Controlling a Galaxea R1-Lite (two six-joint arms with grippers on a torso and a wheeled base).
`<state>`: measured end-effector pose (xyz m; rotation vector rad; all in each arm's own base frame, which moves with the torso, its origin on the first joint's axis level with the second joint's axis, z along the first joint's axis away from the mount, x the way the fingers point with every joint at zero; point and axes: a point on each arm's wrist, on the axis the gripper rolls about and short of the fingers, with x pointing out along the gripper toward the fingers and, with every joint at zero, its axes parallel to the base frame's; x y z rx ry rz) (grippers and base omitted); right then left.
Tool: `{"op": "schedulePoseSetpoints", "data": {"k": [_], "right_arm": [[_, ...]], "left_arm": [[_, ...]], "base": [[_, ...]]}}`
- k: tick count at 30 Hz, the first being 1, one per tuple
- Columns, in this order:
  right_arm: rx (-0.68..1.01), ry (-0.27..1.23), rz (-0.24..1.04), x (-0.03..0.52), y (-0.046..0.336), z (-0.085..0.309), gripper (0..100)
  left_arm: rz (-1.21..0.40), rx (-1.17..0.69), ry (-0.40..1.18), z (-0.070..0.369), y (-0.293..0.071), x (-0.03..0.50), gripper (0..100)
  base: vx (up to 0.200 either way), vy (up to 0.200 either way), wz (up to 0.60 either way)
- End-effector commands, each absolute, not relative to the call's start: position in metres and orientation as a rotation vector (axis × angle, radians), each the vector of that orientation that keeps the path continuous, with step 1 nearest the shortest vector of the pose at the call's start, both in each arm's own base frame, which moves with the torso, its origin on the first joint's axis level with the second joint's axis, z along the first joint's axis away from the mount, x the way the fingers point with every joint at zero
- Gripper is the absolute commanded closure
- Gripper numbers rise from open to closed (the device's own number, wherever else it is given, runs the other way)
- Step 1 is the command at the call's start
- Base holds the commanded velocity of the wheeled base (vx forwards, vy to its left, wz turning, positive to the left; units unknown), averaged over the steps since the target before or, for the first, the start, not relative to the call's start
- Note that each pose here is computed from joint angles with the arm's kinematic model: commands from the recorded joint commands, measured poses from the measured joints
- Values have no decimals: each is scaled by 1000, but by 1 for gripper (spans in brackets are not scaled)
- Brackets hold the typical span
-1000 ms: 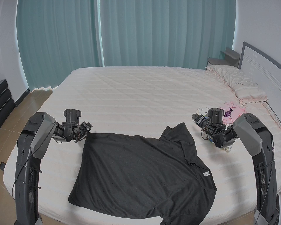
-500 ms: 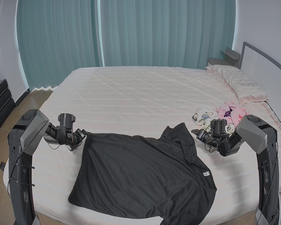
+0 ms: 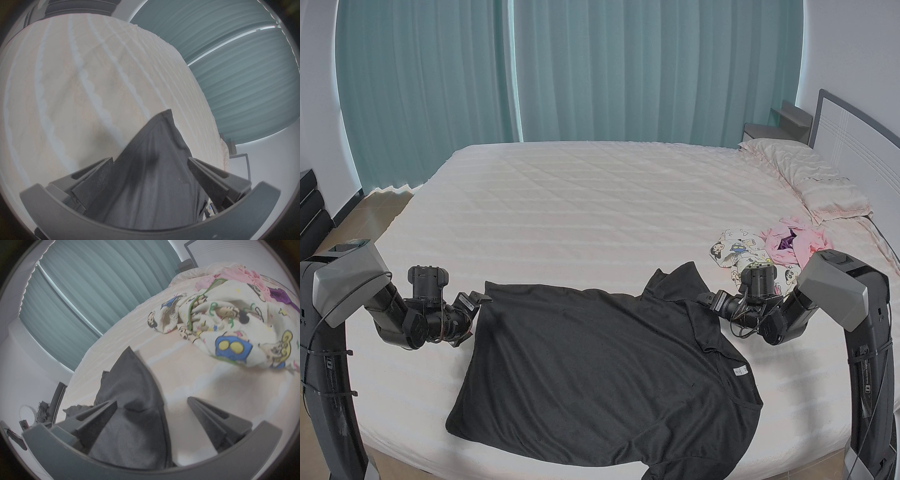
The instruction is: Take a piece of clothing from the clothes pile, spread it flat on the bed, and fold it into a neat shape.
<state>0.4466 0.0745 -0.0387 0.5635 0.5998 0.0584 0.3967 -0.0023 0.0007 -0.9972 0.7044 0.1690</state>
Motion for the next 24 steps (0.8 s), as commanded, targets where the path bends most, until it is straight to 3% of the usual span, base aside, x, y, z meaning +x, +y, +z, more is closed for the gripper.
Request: {"op": "schedulePoseSetpoints", "data": {"k": [1, 16, 24], "right_arm": [[550, 639, 68, 442, 83, -52, 100], [572, 447, 33, 470, 72, -24, 100], [574, 387, 21, 480, 63, -22, 100]], "left_arm": [[153, -1012, 711, 9, -5, 383, 0], [96, -939, 699, -3, -14, 362, 0], [21, -811, 686, -21, -21, 346, 0]], "base": [[0, 0, 0], [0, 0, 0], [0, 0, 0]]}}
